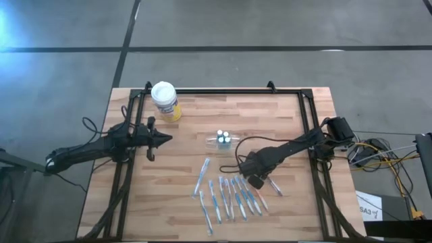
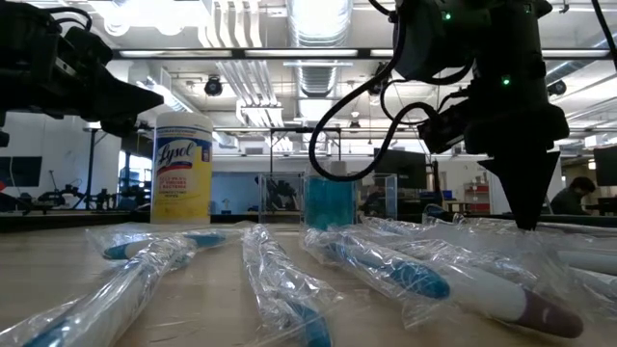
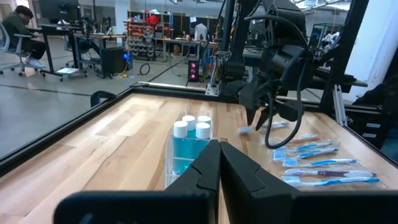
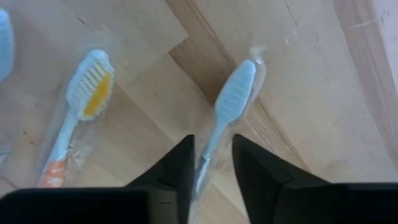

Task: Pick & Place toothbrushing station
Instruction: Put the purple toothbrush into the right section of the transparent organizer

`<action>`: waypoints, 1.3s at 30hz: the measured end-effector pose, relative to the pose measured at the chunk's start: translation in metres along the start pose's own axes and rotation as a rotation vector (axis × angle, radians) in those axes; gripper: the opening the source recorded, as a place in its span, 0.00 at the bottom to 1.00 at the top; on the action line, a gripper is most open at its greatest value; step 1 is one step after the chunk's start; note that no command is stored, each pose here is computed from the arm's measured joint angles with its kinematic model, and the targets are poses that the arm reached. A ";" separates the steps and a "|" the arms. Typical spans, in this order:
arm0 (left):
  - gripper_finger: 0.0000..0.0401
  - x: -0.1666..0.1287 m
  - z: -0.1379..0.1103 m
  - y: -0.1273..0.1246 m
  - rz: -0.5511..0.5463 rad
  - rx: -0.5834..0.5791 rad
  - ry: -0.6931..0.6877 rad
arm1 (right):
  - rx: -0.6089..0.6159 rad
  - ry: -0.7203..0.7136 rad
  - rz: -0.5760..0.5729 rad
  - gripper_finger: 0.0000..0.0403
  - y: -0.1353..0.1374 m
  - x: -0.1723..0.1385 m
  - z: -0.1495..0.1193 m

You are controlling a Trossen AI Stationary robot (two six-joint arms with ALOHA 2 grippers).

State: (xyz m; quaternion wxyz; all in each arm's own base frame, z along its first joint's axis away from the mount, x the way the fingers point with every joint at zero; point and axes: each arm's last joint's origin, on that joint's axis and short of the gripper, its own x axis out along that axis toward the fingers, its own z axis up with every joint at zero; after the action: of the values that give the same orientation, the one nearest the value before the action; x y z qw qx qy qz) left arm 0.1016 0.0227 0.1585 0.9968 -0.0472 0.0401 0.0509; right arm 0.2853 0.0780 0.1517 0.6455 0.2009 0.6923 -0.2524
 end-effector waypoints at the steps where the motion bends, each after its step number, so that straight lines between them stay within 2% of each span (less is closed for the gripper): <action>1: 0.03 0.000 0.000 0.000 0.000 0.000 0.000 | -0.006 -0.001 0.002 0.19 0.000 0.000 0.000; 6: 0.04 0.000 0.000 0.000 0.000 0.000 0.000 | -0.032 -0.004 0.005 0.04 0.000 0.000 0.001; 11: 0.04 0.000 0.000 0.000 0.000 0.000 0.000 | -0.070 -0.011 0.010 0.03 0.001 -0.002 0.001; 14: 0.04 0.000 0.000 0.000 0.000 0.000 0.000 | -0.108 -0.066 0.018 0.02 0.002 -0.013 0.004; 21: 0.02 0.000 0.000 0.000 0.000 0.000 0.000 | -0.147 -0.361 0.051 0.02 -0.003 -0.072 0.008; 24: 0.02 0.000 0.000 0.000 0.000 0.001 0.000 | -0.169 -0.547 0.064 0.02 -0.010 -0.103 0.005; 30: 0.04 0.000 0.000 0.000 0.001 0.010 0.005 | -0.291 -0.993 0.111 0.02 -0.026 -0.153 -0.006; 34: 0.04 0.001 -0.001 0.000 0.002 0.010 0.011 | -0.341 -1.172 0.142 0.02 -0.045 -0.162 -0.014; 39: 0.03 0.001 -0.001 0.000 0.002 0.013 0.012 | -0.267 -1.191 0.080 0.02 -0.078 -0.146 -0.019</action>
State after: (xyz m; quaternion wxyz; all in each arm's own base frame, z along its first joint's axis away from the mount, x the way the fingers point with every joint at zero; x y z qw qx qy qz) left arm 0.1023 0.0229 0.1575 0.9968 -0.0408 0.0465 0.0511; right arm 0.2356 0.0348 0.3051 0.9502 -0.0316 0.2299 -0.2080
